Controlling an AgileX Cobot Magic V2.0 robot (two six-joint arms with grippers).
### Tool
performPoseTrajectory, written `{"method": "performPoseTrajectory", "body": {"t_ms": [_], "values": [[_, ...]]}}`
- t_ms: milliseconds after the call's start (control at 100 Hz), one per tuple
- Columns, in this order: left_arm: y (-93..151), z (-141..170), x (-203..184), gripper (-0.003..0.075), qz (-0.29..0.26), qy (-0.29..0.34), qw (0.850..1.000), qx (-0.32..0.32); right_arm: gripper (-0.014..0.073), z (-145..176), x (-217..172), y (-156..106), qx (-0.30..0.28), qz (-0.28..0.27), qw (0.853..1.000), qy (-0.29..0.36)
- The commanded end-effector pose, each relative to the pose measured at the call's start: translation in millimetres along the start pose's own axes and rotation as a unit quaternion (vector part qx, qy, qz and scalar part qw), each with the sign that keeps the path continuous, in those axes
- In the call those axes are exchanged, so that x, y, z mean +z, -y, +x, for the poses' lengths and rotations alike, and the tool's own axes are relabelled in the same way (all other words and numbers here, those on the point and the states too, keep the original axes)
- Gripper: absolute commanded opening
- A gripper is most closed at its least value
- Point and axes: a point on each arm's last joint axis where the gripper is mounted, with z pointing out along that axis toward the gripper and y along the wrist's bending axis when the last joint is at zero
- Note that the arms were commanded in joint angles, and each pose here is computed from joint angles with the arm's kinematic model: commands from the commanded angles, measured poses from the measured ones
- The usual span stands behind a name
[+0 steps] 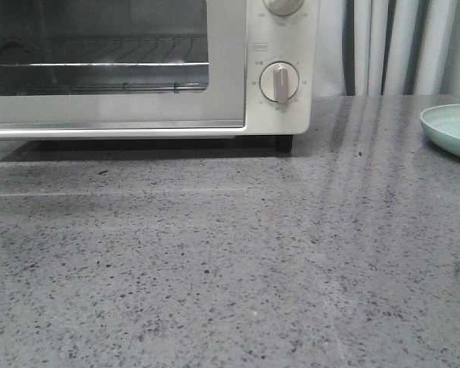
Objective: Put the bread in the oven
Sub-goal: 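Pull the oven door down and open with the left gripper, then lower the right gripper over the croissant on the blue plate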
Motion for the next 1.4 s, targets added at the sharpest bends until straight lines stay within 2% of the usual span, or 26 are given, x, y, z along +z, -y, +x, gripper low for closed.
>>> {"method": "performPoseTrajectory", "body": {"t_ms": [0, 150, 410, 580, 650, 800, 910, 980, 1070, 1160, 1390], "values": [[6, 18, -10, -0.0022, 0.015, -0.043, 0.999, 0.006, -0.0069, -16, -2, -1, -0.008, 0.0, 0.999, 0.042], [11, 47, -20, -0.0022, 0.02, -0.066, 0.998, 0.006, -0.0069, -19, -2, -1, -0.009, 0.0, 0.998, 0.056], [18, 96, -15, -0.0021, 0.042, -0.161, 0.986, -0.002, -0.0069, -23, -2, 0, -0.008, 0.004, 0.997, 0.079], [20, 106, -13, -0.0021, 0.044, -0.175, 0.984, -0.003, -0.0069, -26, -2, -1, -0.009, 0.004, 0.997, 0.083], [20, 103, -14, -0.0021, 0.047, -0.172, 0.984, -0.009, -0.0069, -33, 1, -3, -0.01, -0.002, 0.998, 0.057], [25, 85, -29, -0.0022, 0.068, -0.115, 0.99, -0.055, -0.0067, -58, 31, -7, -0.01, -0.016, 0.999, -0.048], [28, 67, -52, -0.0021, 0.077, -0.051, 0.993, -0.071, -0.0034, -86, 58, -4, -0.024, -0.005, 0.996, -0.088], [28, 56, -70, -0.0021, 0.076, -0.006, 0.995, -0.066, 0.0044, -98, 77, 3, -0.035, 0.017, 0.993, -0.113], [29, 46, -95, -0.0022, 0.072, 0.05, 0.995, -0.057, 0.0209, -107, 100, 17, -0.028, 0.055, 0.987, -0.148], [30, 43, -116, -0.0021, 0.068, 0.094, 0.992, -0.05, 0.0366, -102, 126, 30, -0.022, 0.078, 0.977, -0.196], [34, 45, -140, -0.0021, 0.076, 0.142, 0.985, -0.056, 0.0341, -66, 181, 56, -0.025, 0.103, 0.948, -0.301]]}}
